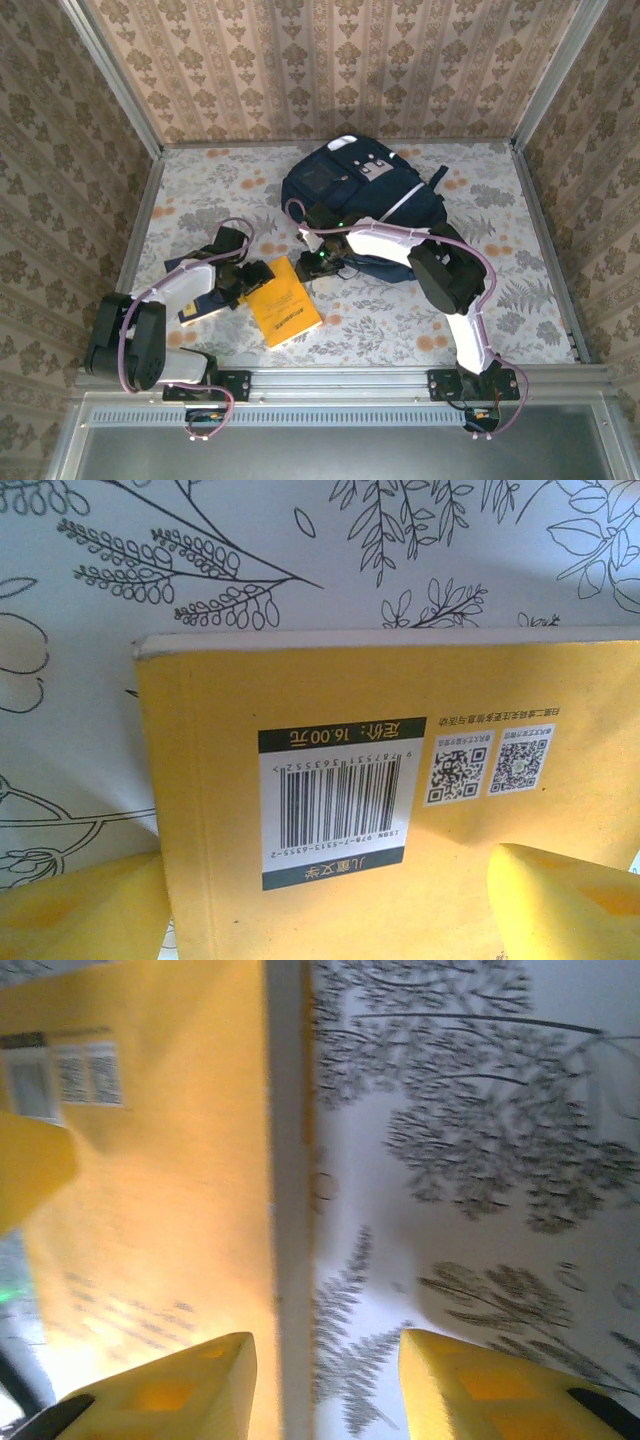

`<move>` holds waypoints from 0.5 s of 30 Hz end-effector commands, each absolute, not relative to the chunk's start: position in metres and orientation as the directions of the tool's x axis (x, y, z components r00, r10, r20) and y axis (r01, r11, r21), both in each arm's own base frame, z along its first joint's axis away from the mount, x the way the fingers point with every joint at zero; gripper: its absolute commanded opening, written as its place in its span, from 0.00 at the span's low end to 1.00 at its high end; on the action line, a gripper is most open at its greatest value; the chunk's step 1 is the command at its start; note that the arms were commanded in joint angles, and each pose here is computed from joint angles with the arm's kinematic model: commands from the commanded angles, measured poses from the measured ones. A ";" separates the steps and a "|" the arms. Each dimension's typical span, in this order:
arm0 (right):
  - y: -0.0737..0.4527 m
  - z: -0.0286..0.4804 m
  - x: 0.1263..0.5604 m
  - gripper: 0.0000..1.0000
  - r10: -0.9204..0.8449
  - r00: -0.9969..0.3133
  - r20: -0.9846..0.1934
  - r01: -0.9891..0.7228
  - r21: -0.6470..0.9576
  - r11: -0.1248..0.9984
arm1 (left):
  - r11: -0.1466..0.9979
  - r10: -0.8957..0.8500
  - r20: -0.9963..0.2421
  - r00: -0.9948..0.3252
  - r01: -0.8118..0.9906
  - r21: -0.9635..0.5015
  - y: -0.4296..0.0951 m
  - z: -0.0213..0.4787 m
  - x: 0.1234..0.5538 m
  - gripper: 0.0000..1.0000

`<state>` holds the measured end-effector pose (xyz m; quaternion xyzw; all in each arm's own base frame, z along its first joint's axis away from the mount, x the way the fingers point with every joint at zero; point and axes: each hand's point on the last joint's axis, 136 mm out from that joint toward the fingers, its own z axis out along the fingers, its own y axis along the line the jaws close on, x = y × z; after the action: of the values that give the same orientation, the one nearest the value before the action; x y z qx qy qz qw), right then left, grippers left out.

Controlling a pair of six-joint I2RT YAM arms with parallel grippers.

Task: Pack books, pencil case, and school supplies into a backpack

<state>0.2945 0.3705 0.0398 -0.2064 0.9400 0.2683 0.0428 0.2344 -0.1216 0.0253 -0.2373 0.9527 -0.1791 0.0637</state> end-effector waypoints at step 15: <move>0.411 0.060 0.277 0.39 -0.378 -0.917 -0.130 -0.368 0.644 0.671 | 0.757 -0.401 -0.085 -0.912 -0.278 -0.591 -0.171 0.040 0.266 0.82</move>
<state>0.2873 0.3972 0.0312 -0.1893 0.9276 0.3219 -0.0076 0.2344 -0.1221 0.0250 -0.2367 0.9528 -0.1793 0.0636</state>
